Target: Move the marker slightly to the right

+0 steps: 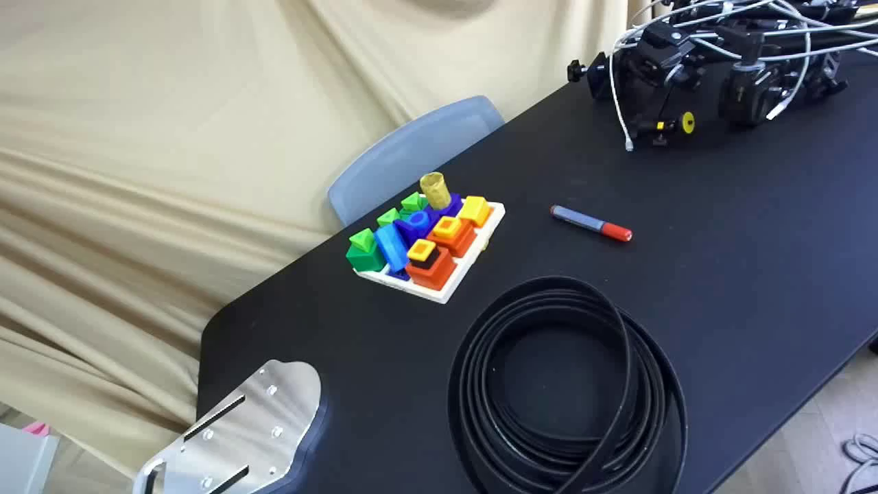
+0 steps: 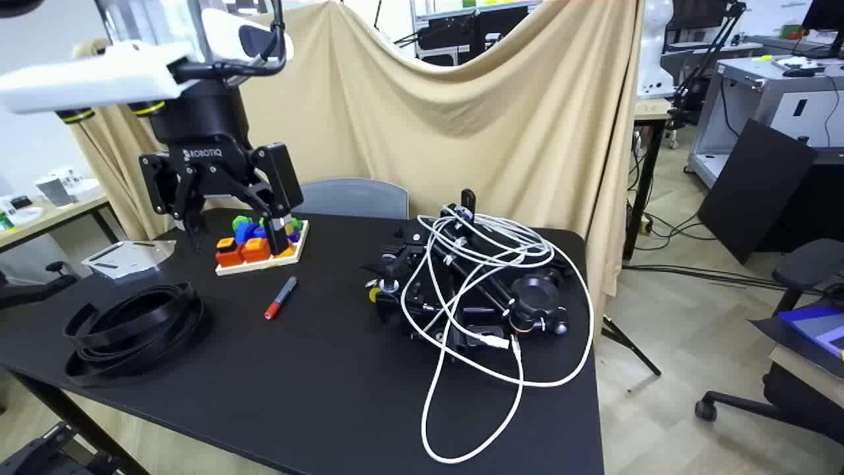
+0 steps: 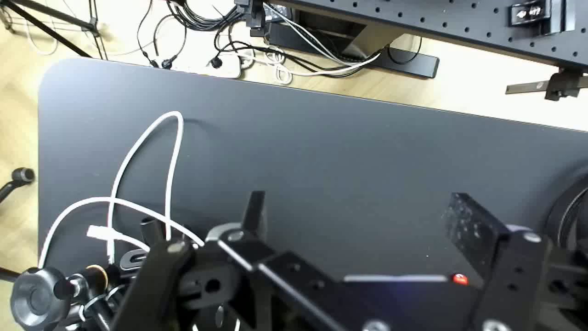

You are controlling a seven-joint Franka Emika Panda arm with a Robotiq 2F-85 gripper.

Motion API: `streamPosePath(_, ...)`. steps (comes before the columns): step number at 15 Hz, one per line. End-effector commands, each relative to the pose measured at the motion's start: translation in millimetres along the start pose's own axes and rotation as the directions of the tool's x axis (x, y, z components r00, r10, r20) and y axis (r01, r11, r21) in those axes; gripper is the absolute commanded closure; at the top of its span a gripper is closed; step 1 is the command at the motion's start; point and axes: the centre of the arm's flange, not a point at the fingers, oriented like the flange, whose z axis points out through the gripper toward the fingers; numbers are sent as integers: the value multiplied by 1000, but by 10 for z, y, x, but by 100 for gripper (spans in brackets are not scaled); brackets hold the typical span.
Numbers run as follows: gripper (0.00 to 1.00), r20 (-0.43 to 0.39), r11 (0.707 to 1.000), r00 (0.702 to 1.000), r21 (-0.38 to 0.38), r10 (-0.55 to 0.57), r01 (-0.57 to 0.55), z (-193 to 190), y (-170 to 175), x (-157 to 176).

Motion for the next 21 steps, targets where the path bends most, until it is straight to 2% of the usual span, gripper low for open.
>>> streamPosePath(1, 0, -1, 1000, 1000, 0, 0, 0, 0, 0, 1)
streamPosePath(15, 0, -1, 1000, 1000, -1, 0, 0, 0, 0, 1)
streamPosePath(18, 0, 52, 998, 997, -8, -61, 62, 285, -250, 372)
streamPosePath(21, 0, 40, 995, 995, -26, -94, 95, 649, -651, 760)
